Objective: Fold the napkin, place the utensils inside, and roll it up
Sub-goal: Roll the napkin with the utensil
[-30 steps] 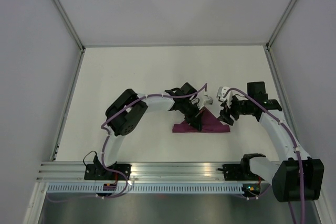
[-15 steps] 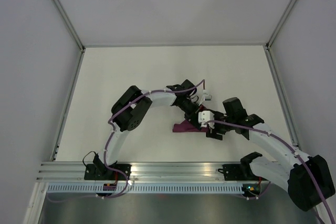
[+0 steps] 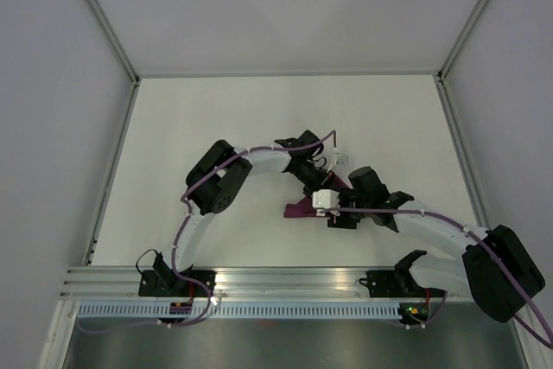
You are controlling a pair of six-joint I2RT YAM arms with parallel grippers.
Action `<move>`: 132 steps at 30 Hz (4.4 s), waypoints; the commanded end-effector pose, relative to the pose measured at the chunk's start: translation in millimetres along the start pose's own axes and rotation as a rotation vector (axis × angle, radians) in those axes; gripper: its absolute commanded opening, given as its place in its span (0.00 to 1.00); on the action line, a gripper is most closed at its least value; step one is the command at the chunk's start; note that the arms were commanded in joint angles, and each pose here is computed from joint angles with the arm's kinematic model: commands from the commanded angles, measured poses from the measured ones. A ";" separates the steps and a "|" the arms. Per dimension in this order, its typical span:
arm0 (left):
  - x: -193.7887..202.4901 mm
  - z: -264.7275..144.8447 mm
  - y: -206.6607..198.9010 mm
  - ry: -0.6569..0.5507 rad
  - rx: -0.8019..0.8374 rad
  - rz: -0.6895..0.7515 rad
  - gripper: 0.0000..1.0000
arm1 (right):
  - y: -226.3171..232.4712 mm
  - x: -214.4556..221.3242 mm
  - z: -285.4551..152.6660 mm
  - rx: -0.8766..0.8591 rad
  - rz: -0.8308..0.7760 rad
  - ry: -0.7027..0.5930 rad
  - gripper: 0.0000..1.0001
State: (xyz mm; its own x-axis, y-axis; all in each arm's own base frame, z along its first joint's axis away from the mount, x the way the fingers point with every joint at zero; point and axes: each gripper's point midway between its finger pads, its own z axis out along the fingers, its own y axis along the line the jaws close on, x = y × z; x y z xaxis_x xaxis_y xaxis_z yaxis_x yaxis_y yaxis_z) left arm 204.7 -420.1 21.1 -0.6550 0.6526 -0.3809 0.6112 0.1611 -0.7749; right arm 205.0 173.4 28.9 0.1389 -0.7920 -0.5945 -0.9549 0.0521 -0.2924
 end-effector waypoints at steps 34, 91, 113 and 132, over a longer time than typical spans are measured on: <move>-87.1 -182.8 12.6 -0.836 -0.588 -0.075 0.46 | 12.8 25.3 9.4 -0.521 0.345 0.025 0.10; 36.3 22.6 15.3 0.111 -0.797 1.052 0.07 | -20.8 37.4 30.9 -0.671 0.557 0.006 0.34; 43.6 14.6 13.3 0.123 -0.511 0.549 0.02 | -100.9 17.8 -37.6 -0.420 0.555 -0.120 0.70; 35.5 -4.4 48.7 0.147 -0.453 0.073 0.03 | -87.9 20.6 -98.3 0.049 0.379 -0.150 0.75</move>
State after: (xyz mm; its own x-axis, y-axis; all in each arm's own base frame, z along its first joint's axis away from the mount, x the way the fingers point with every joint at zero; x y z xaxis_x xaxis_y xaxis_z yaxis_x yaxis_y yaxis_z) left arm 227.9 -434.2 25.7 -0.3930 0.7051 -0.5902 0.9112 0.2122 -0.3531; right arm 260.9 75.5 112.7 -0.3087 -0.6003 -0.7378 -0.9255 0.3684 0.0876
